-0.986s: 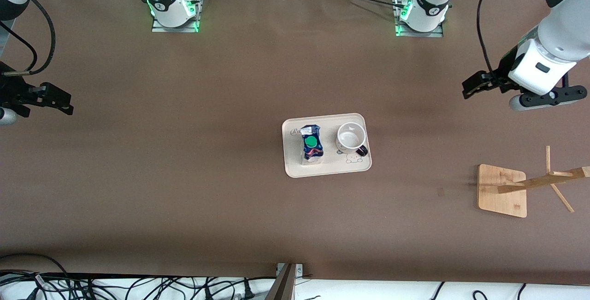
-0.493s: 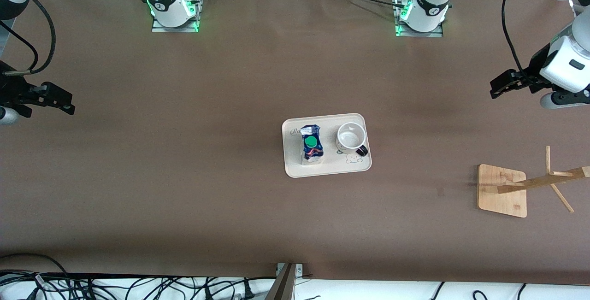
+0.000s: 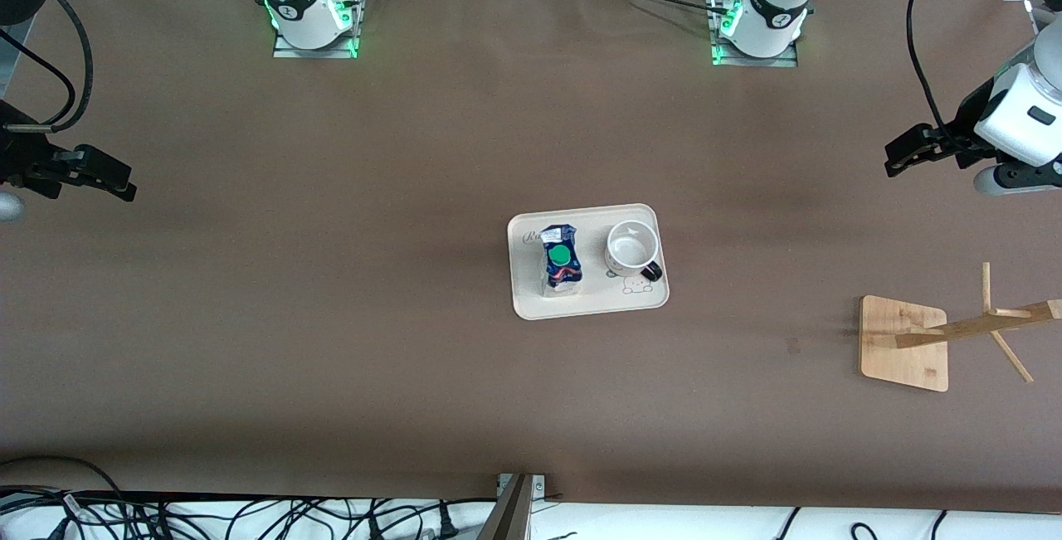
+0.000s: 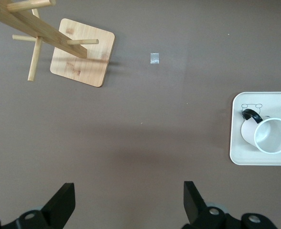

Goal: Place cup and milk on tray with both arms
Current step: 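Open the left gripper and lift it away from the mug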

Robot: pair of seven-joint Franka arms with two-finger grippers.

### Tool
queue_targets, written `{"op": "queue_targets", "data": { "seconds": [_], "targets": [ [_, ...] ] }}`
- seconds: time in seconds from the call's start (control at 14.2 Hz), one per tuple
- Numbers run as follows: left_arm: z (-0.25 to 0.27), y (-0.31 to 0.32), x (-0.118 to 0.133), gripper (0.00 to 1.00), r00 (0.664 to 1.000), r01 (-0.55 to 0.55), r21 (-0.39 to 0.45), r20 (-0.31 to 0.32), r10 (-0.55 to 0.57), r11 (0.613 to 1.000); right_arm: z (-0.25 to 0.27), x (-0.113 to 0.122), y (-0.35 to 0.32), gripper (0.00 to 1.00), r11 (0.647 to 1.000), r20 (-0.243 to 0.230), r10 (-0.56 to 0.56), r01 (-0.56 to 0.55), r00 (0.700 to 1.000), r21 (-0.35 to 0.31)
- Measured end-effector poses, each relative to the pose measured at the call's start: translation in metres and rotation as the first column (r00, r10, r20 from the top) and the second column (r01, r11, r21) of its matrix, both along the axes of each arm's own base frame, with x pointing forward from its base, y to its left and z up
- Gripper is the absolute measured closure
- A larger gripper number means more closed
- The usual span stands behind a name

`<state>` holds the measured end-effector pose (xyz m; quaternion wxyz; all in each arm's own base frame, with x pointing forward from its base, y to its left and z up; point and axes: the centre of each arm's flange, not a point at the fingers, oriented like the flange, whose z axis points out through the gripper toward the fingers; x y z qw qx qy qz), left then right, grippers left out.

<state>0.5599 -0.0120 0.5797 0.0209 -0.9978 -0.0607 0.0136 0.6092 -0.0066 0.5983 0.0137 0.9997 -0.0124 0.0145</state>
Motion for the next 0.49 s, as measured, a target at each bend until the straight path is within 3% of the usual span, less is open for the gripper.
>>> {"op": "queue_targets", "data": {
  "seconds": [0.49],
  "targets": [
    [0.0012,-0.0039,-0.0004,0.0,1.0,0.008,0.0,0.003,-0.008,1.0,0.0035,-0.0065,-0.0024,0.0,1.0,-0.024,-0.012,0.012,1.0,-0.001]
  ]
}}
